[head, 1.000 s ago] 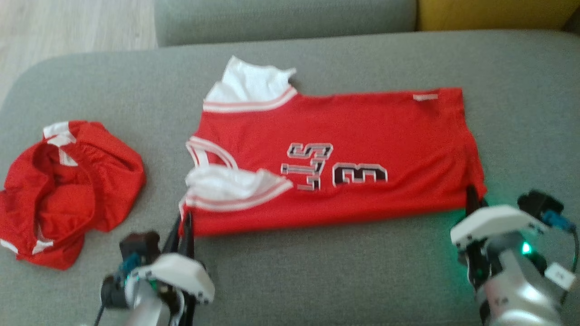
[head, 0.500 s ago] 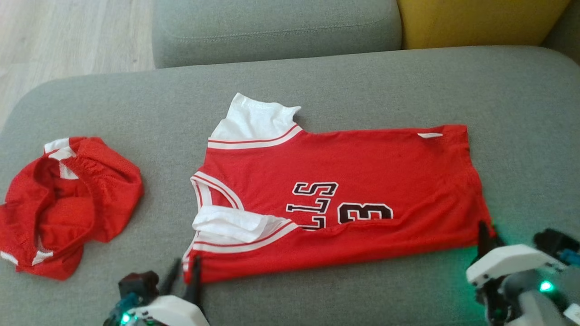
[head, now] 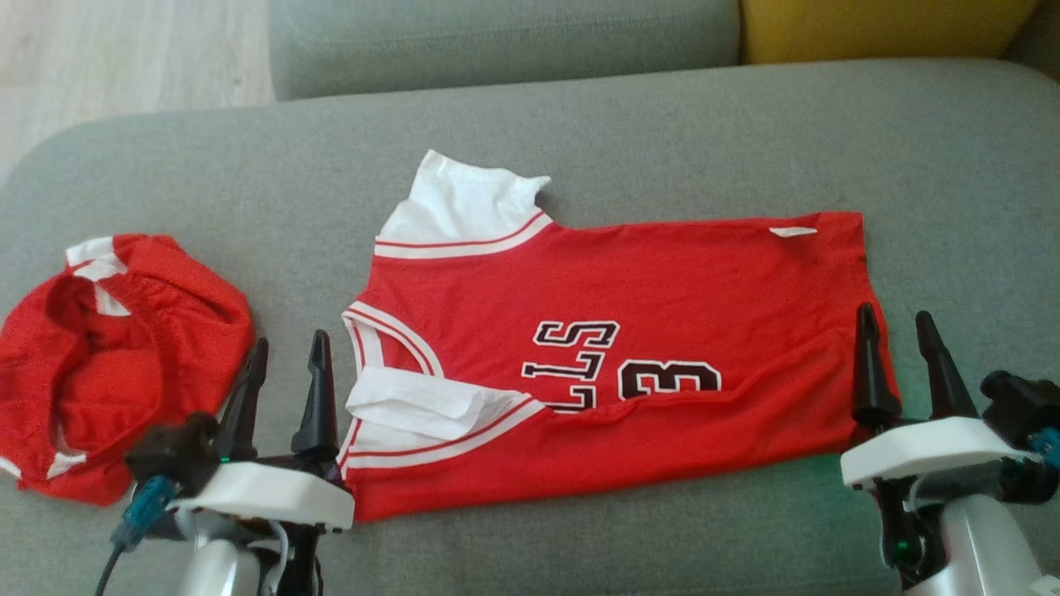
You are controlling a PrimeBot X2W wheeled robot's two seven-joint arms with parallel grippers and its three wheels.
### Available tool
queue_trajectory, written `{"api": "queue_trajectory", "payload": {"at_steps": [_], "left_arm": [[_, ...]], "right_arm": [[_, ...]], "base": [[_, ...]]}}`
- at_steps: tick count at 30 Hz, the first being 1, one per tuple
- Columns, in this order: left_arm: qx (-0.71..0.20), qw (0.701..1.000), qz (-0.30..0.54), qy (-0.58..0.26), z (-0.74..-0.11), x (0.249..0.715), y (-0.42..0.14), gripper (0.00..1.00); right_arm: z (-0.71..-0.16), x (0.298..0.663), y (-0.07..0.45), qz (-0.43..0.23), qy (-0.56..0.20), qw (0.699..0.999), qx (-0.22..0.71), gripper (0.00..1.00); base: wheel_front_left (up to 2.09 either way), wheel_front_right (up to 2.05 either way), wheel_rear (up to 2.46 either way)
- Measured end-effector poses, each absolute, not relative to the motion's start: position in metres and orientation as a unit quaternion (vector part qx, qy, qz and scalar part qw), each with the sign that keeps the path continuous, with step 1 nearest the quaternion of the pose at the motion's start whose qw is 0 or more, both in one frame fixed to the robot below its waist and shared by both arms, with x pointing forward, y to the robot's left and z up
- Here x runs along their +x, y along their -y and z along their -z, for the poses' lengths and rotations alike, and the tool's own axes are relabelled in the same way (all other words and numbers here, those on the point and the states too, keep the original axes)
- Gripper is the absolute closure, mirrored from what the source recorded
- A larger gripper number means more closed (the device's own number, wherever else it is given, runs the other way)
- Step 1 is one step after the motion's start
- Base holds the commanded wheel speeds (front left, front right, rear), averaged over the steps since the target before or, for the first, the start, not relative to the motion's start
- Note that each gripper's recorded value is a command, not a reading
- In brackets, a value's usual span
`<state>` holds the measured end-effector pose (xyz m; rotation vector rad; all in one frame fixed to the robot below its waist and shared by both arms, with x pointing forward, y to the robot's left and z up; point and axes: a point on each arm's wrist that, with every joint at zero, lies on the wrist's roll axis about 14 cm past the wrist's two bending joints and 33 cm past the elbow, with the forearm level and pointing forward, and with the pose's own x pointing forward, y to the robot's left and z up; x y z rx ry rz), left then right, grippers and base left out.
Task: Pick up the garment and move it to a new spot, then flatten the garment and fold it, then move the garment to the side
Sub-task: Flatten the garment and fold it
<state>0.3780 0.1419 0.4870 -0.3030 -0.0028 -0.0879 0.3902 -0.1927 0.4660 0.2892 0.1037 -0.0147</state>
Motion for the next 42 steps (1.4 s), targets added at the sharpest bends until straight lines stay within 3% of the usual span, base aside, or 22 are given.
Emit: {"api": "queue_trajectory", "payload": {"at_steps": [6,12,23,31,42], "left_arm": [[-0.126,0.989,0.069,-0.018,-0.473,0.399,-0.127,0.00],[-0.063,0.989,0.131,-0.041,-0.473,0.470,-0.106,0.00],[0.057,0.944,0.216,-0.242,-0.404,0.569,-0.083,0.00],[0.107,0.906,0.253,-0.322,-0.366,0.598,-0.078,0.00],[0.105,0.897,0.278,-0.329,-0.357,0.614,-0.062,0.01]], "right_arm": [[-0.463,0.399,0.187,-0.004,-0.056,0.990,0.130,0.00],[-0.476,0.437,0.180,-0.022,-0.042,0.992,0.114,0.00],[-0.464,0.492,0.179,-0.039,-0.055,0.995,0.079,0.00],[-0.448,0.493,0.194,-0.026,-0.071,0.995,0.065,0.00],[-0.433,0.487,0.210,-0.004,-0.086,0.994,0.066,0.00]], "base": [[0.00,0.00,0.00],[0.00,0.00,0.00],[0.00,0.00,0.00],[0.00,0.00,0.00],[0.00,0.00,0.00]]}}
